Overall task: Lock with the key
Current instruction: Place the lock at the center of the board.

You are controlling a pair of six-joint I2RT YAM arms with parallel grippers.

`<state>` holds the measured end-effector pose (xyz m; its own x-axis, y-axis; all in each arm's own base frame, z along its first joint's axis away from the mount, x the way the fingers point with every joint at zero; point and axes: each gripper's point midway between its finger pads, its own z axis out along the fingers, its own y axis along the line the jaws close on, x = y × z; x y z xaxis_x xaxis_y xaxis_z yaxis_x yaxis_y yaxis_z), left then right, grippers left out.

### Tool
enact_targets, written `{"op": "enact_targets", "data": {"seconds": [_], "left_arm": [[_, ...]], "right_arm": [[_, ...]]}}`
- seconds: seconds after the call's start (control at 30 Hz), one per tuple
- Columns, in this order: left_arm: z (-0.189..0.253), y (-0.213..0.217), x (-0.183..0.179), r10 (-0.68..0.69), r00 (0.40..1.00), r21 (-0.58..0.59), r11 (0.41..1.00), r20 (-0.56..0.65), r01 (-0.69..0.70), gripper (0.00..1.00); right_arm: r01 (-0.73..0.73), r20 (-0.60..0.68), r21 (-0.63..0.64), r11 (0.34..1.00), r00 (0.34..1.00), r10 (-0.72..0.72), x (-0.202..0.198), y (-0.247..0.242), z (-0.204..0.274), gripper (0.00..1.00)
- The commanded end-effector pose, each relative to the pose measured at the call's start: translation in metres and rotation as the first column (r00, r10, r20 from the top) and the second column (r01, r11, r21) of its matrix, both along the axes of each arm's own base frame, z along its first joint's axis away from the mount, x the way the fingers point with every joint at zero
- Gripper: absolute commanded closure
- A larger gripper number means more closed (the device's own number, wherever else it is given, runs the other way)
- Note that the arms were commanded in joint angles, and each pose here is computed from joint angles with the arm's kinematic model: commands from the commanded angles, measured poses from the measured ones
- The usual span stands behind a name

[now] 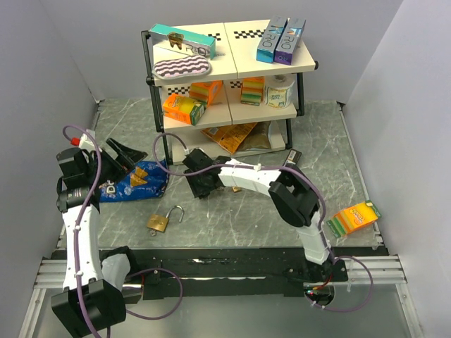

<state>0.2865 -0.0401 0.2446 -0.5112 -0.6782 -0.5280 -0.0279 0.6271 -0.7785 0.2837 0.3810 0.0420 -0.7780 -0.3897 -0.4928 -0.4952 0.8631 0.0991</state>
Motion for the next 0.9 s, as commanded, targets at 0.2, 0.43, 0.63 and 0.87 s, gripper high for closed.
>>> {"op": "enact_targets", "data": {"seconds": [0.2,0.43,0.63,0.87], "left_arm": [[0.012,-0.001,-0.001,-0.043,0.998,0.046,0.998,0.044,0.041,0.04],[0.009,0.001,0.001,-0.042,0.998,0.056,0.998,0.038,0.04,0.04],[0.006,-0.002,0.0,-0.079,0.996,0.07,0.995,0.041,0.076,0.04],[-0.002,-0.005,0.0,-0.133,0.991,0.071,0.989,-0.001,0.132,0.04]], "right_arm": [[0.13,0.028,0.04,0.991,0.991,-0.131,0.043,0.015,0.007,0.99],[0.134,-0.012,0.042,0.99,0.991,-0.134,0.033,0.019,0.0,0.88],[0.144,-0.017,0.033,0.989,0.99,-0.143,0.03,0.019,-0.003,0.62],[0.139,-0.026,0.092,0.986,0.99,-0.137,0.025,0.027,0.021,0.23]]}}
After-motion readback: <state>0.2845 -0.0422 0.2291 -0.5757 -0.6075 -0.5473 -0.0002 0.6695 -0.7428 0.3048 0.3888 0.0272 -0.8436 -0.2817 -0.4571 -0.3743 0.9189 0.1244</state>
